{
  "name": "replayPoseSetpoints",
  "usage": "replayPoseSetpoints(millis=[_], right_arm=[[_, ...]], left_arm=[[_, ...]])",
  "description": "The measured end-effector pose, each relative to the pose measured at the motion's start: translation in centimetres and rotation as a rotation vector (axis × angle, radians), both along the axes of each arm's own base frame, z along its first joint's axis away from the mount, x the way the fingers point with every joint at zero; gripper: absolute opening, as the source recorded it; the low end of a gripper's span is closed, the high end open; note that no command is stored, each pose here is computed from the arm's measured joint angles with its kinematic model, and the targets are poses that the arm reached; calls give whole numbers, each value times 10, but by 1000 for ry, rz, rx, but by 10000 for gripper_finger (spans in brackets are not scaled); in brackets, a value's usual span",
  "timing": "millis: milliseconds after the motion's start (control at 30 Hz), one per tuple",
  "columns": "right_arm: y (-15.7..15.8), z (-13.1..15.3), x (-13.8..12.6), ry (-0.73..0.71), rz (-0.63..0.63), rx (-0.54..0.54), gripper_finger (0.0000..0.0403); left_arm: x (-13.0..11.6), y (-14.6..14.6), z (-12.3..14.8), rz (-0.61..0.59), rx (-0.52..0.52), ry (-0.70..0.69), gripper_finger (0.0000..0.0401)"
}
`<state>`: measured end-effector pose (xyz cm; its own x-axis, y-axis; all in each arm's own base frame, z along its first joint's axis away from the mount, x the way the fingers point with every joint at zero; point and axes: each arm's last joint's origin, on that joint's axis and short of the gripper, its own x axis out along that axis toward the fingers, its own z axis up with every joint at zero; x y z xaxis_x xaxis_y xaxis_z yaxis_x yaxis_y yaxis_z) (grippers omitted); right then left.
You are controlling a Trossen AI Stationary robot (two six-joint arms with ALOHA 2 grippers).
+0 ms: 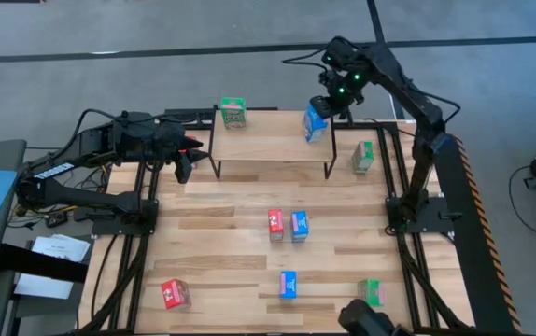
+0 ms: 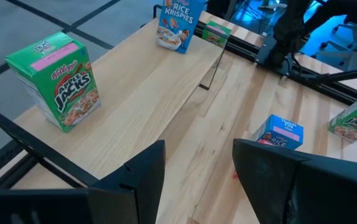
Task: Stack cereal on shelf
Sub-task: Put the top right blue cereal box on the shelf
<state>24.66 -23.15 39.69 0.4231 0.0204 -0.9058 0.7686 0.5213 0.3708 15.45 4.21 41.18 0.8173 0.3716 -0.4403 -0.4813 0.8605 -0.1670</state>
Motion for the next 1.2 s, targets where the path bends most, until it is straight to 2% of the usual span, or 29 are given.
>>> replayPoseSetpoints(millis=[467,800,1067,1200], right_arm=[[-5,1,0,-3,-10,-58,97],[-8,5,-7,-31,-26,-44,156],[5,25,-24,-78,-36,-89,166],[25,38,-25,-104,6,-112,164]], left_arm=[[-1,0,-2,-3,0,23,176],[-1,0,-2,-3,1,22,176],[-1,0,-2,-1,-3,19,176],[-1,0,-2,-1,-3,19,176]])
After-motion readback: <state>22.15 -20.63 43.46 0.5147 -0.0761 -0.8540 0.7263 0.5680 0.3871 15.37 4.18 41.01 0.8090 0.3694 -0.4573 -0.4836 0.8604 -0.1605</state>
